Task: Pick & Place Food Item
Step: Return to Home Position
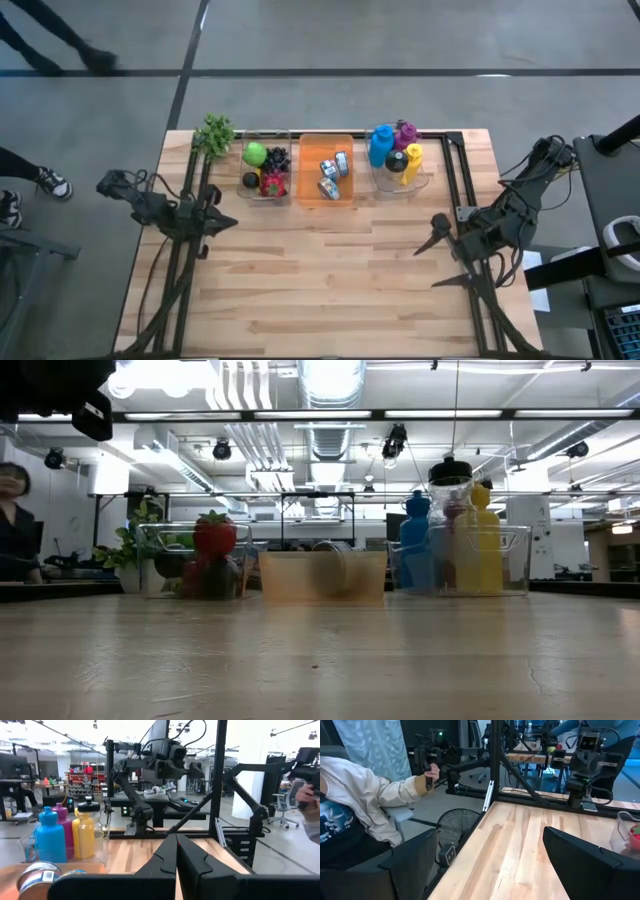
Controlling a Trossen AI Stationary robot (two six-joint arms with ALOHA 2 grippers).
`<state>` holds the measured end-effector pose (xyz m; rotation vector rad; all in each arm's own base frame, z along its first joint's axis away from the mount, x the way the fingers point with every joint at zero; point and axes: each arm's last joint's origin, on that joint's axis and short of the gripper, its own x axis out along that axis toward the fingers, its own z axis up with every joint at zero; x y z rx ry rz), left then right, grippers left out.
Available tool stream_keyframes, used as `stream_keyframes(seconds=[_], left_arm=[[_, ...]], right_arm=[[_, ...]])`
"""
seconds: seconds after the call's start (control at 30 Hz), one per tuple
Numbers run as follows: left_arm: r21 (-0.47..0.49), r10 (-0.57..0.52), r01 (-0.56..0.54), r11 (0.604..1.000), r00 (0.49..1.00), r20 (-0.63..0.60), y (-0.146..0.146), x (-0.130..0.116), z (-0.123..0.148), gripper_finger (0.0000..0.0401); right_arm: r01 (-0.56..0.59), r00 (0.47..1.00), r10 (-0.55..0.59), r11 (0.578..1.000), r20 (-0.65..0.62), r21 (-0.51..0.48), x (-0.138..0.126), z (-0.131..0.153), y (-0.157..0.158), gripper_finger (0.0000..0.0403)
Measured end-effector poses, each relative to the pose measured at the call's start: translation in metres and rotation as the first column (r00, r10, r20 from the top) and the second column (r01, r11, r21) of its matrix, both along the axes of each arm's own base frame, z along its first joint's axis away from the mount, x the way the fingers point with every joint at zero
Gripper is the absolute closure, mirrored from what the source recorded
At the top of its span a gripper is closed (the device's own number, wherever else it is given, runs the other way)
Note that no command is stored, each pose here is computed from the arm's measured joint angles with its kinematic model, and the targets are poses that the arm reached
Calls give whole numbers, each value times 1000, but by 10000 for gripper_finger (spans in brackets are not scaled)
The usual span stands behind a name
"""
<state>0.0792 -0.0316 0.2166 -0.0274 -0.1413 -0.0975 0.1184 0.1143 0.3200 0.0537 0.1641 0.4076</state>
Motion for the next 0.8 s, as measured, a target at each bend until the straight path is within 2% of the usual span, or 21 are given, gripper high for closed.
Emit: stream_keyframes(seconds=[0.8], left_arm=[[8, 6, -5, 1000, 998, -62, -1, 3, -20, 397]], right_arm=[[-7, 998, 5, 1000, 66, 21, -21, -38, -24, 44]])
